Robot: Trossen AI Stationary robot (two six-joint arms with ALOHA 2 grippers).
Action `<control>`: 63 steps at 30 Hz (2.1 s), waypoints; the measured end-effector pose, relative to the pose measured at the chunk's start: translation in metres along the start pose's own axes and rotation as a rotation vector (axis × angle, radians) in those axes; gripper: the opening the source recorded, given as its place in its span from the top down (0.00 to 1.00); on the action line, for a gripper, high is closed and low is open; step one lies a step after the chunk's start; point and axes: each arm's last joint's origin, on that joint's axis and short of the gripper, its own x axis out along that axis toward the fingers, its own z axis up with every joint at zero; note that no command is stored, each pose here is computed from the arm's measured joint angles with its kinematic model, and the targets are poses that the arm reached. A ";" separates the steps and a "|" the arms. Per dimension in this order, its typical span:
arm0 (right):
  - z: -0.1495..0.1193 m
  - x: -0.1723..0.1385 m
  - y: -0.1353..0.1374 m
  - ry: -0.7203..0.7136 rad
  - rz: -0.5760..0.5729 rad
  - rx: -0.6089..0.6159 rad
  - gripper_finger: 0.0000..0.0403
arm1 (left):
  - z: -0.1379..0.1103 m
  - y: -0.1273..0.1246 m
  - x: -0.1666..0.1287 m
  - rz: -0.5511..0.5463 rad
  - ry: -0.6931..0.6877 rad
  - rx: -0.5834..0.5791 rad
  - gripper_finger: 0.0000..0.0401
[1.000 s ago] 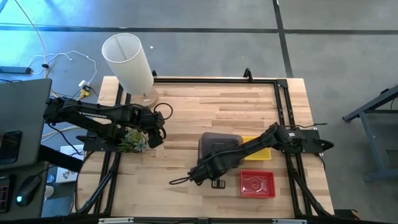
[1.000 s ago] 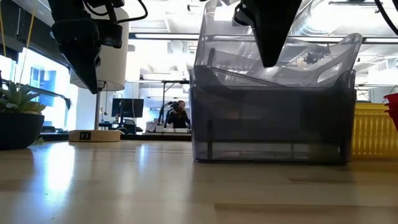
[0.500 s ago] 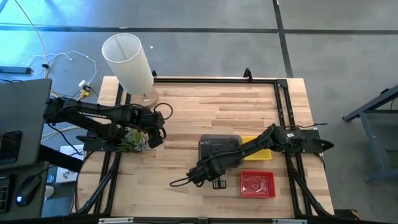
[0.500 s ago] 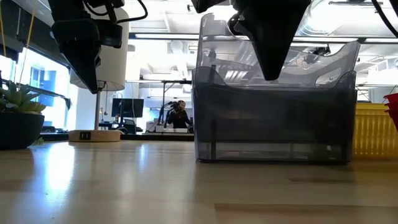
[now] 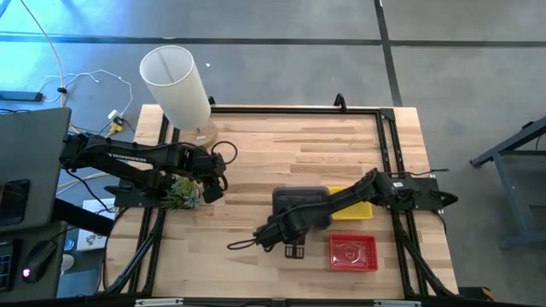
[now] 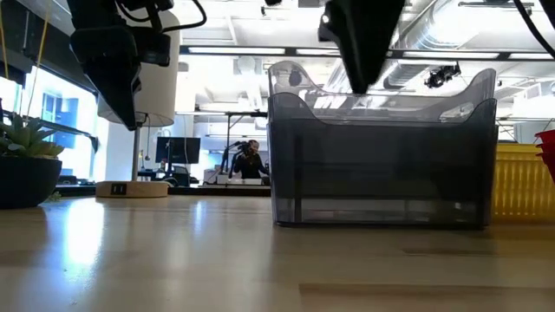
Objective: Stack baskets by color
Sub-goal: Return to Home Position
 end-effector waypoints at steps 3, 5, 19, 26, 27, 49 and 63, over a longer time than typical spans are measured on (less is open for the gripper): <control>0.002 -0.014 -0.001 -0.057 0.012 -0.011 0.60 | 0.000 0.000 0.000 -0.001 -0.002 0.018 0.68; 0.003 -0.025 -0.001 -0.105 0.014 -0.035 0.60 | 0.001 0.000 0.000 -0.003 -0.007 0.027 0.68; -0.020 -0.079 -0.023 -0.314 -0.162 -0.107 0.60 | 0.011 -0.020 -0.008 -0.184 -0.298 0.158 0.68; -0.037 -0.109 -0.032 -0.435 -0.281 -0.154 0.60 | -0.018 -0.017 -0.005 -0.293 -0.406 0.142 0.68; -0.038 -0.111 -0.034 -0.443 -0.292 -0.149 0.60 | -0.022 -0.016 -0.006 -0.310 -0.428 0.128 0.68; -0.033 -0.114 -0.053 -0.442 -0.324 -0.105 0.60 | -0.104 0.007 0.009 -0.582 -0.833 0.184 0.68; -0.033 -0.113 -0.053 -0.437 -0.329 -0.129 0.60 | -0.120 0.008 0.028 -0.633 -0.924 0.257 0.68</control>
